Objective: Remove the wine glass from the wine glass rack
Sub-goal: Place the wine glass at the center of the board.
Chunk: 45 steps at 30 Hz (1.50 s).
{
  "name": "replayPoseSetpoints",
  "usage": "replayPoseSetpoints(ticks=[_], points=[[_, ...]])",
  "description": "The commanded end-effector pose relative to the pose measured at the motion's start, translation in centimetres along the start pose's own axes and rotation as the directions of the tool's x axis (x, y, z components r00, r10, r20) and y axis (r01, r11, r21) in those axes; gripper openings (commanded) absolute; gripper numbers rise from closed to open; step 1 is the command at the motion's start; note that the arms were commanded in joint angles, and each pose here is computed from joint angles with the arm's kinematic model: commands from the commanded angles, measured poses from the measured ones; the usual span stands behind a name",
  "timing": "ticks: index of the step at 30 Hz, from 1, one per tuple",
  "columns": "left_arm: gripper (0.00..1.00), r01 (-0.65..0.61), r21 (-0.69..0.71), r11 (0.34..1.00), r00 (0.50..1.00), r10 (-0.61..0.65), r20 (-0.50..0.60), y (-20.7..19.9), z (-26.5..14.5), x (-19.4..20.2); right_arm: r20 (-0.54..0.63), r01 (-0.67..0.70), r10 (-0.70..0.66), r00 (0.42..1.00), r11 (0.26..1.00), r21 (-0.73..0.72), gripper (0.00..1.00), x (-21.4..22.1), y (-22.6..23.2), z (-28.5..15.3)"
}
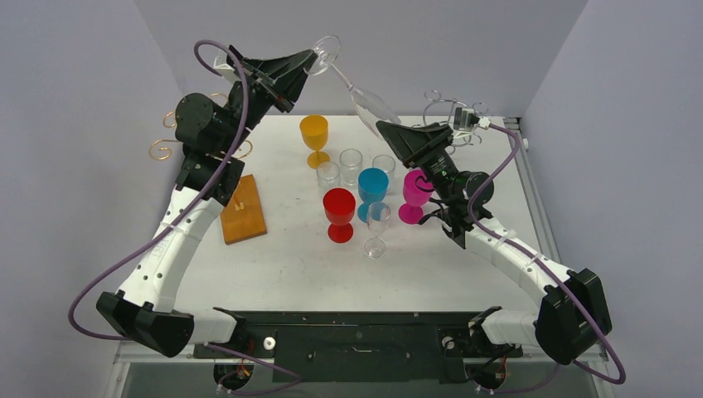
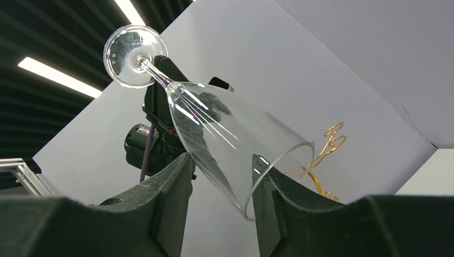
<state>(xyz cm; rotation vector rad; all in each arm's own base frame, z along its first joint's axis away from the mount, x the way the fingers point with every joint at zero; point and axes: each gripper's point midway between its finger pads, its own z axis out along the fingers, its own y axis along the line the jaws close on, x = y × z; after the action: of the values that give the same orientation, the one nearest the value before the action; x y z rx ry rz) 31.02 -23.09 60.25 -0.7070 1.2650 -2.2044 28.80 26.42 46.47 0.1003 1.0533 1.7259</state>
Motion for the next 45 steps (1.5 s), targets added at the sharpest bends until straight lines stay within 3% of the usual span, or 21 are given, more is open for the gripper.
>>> replayPoseSetpoints(ticks=[1,7,12,19,29,36,45], points=[[0.0,-0.006,-0.004,1.0,1.0,0.006,-0.029,0.7,-0.3,0.5,0.022,0.058,-0.054,0.998,0.981,-0.185,0.37,-1.1,5.8,-0.2],[0.0,0.001,-0.024,1.0,1.0,-0.001,-0.023,1.7,-0.4,0.1,0.032,0.087,-0.083,0.996,0.981,-0.171,0.26,-1.3,6.2,-0.6],[0.0,0.008,-0.046,0.999,1.0,-0.009,-0.024,2.8,-0.3,-0.2,0.035,0.119,-0.115,0.993,0.983,-0.144,0.0,-1.5,6.4,-0.9],[0.0,0.012,-0.063,0.998,1.0,-0.013,-0.027,4.1,0.0,-0.7,0.058,0.17,-0.164,0.985,0.978,-0.117,0.0,-2.1,7.0,-1.6],[0.26,-0.005,-0.067,0.998,1.0,0.003,-0.023,5.2,0.7,-1.4,0.094,0.219,-0.213,0.972,0.974,-0.06,0.0,-3.3,7.7,-2.6],[0.36,-0.018,-0.067,0.998,1.0,0.017,-0.014,5.7,1.0,-2.1,0.129,0.225,-0.22,0.967,0.974,-0.024,0.0,-4.3,7.6,-3.1],[0.55,-0.134,-0.119,0.984,0.989,0.14,0.045,6.7,-0.3,-4.5,0.13,0.275,-0.286,0.949,0.956,0.1,0.0,-6.5,9.1,-4.4]])
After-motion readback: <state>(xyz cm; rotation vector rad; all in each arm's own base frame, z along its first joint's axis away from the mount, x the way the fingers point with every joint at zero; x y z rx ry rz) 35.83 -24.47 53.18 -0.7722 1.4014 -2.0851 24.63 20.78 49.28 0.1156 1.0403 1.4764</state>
